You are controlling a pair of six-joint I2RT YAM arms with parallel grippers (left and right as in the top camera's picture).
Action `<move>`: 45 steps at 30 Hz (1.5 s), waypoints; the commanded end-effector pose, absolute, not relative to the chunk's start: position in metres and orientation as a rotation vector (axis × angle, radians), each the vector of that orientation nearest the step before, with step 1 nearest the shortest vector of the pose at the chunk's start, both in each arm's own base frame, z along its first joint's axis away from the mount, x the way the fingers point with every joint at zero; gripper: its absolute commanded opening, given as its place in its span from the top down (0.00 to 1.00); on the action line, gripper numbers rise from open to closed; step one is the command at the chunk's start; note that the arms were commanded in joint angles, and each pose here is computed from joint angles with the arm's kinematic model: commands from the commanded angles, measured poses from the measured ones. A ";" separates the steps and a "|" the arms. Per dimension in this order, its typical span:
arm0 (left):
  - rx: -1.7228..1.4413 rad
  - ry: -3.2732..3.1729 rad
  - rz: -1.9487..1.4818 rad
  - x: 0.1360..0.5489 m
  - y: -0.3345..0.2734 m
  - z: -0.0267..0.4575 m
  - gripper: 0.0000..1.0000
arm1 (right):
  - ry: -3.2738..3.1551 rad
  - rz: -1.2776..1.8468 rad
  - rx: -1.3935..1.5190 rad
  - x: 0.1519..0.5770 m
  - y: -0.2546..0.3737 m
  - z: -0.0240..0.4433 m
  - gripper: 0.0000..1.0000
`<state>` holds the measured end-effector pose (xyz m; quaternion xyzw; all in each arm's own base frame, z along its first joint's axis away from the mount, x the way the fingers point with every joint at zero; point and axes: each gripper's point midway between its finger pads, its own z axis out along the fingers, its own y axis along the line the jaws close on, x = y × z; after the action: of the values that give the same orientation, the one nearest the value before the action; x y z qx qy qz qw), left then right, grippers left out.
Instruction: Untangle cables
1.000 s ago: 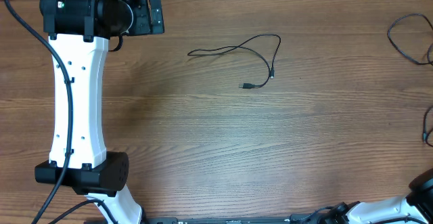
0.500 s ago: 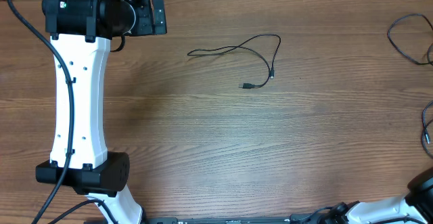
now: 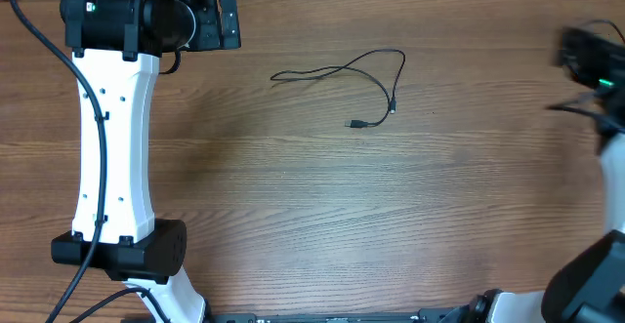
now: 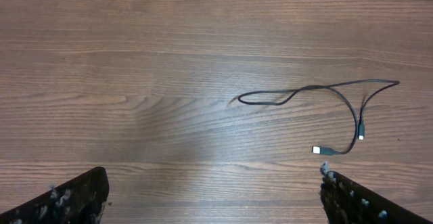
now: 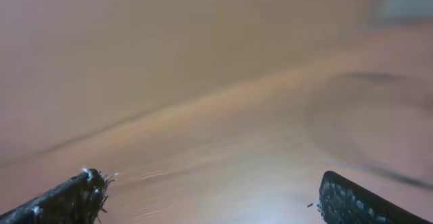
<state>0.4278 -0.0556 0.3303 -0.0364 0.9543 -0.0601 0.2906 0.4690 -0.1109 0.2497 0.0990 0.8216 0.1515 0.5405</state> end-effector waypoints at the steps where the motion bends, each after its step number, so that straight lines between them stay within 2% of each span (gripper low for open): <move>1: -0.083 2.548 -0.172 0.430 -0.060 0.328 0.00 | 1.949 0.785 0.025 0.472 0.003 0.263 0.00; 6: -0.083 2.545 -0.173 0.431 -0.061 0.329 0.00 | 2.107 0.714 0.184 0.498 0.079 0.204 0.00; 12: -0.082 2.568 -0.170 0.426 -0.061 0.326 0.00 | 2.066 0.873 0.816 0.519 0.152 0.147 0.00; 16: -0.078 2.589 -0.167 0.421 -0.062 0.323 0.00 | 1.888 1.010 1.081 0.535 0.177 0.134 0.00; 20: -0.041 2.616 -0.153 0.415 -0.062 0.319 0.00 | 1.820 1.068 1.443 0.533 0.177 0.085 0.00; 24: -0.013 2.622 -0.144 0.414 -0.061 0.319 0.00 | 1.837 1.125 1.644 0.526 0.188 0.041 0.00; 34: -0.011 2.623 -0.145 0.414 -0.062 0.319 0.00 | 1.763 1.142 1.645 0.531 0.199 0.034 0.00; 41: -0.003 2.620 -0.144 0.414 -0.063 0.319 0.00 | 1.791 1.138 1.537 0.539 0.203 0.008 0.00; 42: -0.001 2.619 -0.144 0.415 -0.063 0.319 0.00 | 1.790 1.151 1.529 0.540 0.204 0.004 0.05; 45: 0.019 2.621 -0.138 0.414 -0.063 0.319 0.00 | 1.856 1.168 1.342 0.549 0.215 -0.001 0.30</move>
<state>0.4125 -0.0584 0.3208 -0.0143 0.9649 -0.0515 0.2573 0.5488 0.2119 0.0301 0.5424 0.6480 0.4612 0.2706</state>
